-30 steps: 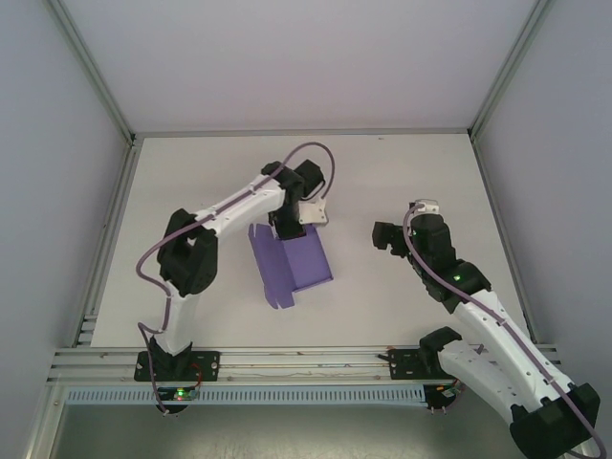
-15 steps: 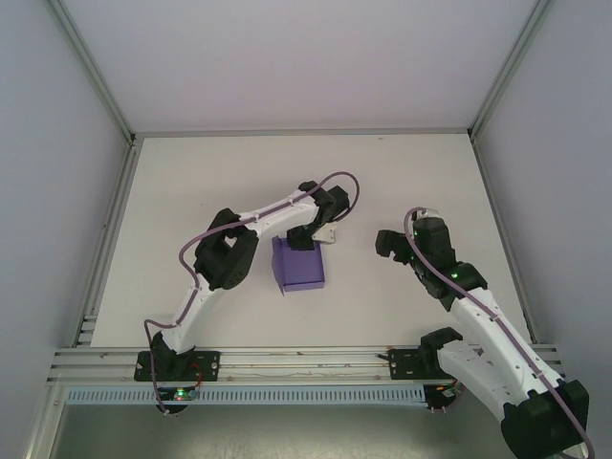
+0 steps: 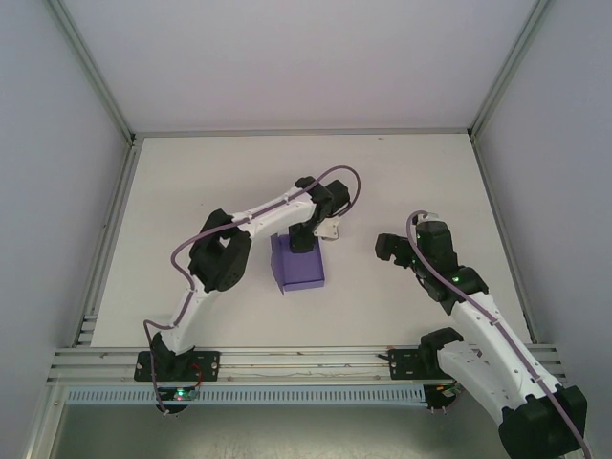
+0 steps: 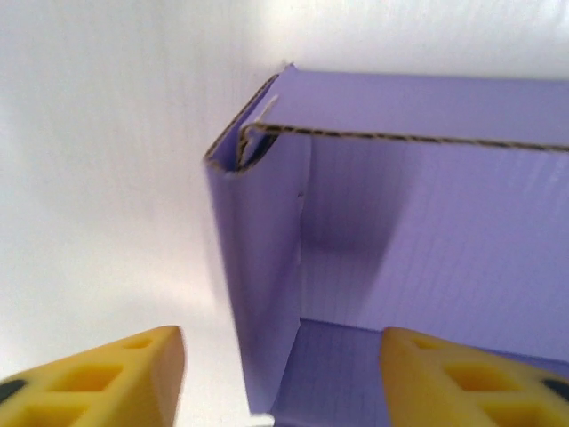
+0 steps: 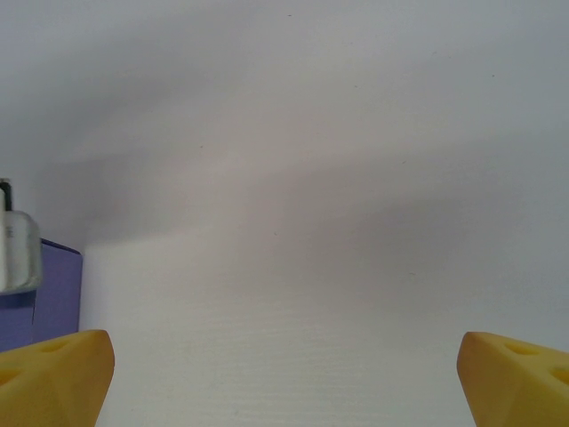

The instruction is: Assemble paper box

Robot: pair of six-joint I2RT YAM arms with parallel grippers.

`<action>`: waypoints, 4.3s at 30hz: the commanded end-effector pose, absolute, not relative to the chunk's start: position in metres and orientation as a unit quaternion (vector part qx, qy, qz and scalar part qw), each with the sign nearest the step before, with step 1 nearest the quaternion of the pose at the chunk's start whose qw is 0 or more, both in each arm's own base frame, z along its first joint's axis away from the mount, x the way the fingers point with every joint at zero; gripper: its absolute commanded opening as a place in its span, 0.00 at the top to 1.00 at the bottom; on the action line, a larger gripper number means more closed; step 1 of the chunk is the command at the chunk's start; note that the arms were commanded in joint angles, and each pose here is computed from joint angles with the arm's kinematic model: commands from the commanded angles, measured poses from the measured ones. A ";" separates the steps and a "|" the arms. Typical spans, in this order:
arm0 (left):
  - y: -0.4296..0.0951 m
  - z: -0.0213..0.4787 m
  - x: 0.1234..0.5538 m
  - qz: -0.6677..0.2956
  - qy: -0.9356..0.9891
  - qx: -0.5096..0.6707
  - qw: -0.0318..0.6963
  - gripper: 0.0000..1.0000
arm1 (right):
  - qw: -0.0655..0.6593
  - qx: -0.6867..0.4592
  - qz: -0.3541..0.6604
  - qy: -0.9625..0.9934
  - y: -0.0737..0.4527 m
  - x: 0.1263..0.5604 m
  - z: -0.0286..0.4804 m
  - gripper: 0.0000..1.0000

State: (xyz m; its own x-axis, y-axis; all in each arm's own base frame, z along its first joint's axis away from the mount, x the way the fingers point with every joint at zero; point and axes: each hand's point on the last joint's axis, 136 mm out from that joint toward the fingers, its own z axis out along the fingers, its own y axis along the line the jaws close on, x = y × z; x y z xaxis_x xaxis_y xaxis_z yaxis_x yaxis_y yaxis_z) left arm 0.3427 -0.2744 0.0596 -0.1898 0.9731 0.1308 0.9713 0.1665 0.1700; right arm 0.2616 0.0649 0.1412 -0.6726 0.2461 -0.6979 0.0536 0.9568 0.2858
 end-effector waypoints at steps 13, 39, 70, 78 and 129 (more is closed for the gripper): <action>-0.248 0.274 0.377 -0.029 0.874 0.295 0.386 0.00 | 0.454 -0.268 0.245 0.814 0.178 0.277 0.190 0.02; -0.047 0.180 0.277 0.010 0.921 -0.120 0.370 0.00 | 0.176 -0.560 0.161 0.793 0.319 0.359 0.042 0.78; -0.110 0.187 0.293 -0.125 0.917 -0.001 0.378 0.00 | 0.286 0.029 0.028 0.957 0.223 0.294 0.083 0.37; -0.153 0.195 0.291 -0.179 0.893 0.167 0.378 0.00 | 0.442 -0.196 0.015 0.875 0.216 0.316 0.158 0.02; -0.201 0.156 0.400 -0.123 0.946 0.101 0.284 1.00 | 0.359 -0.123 0.199 0.904 0.243 0.394 0.178 1.00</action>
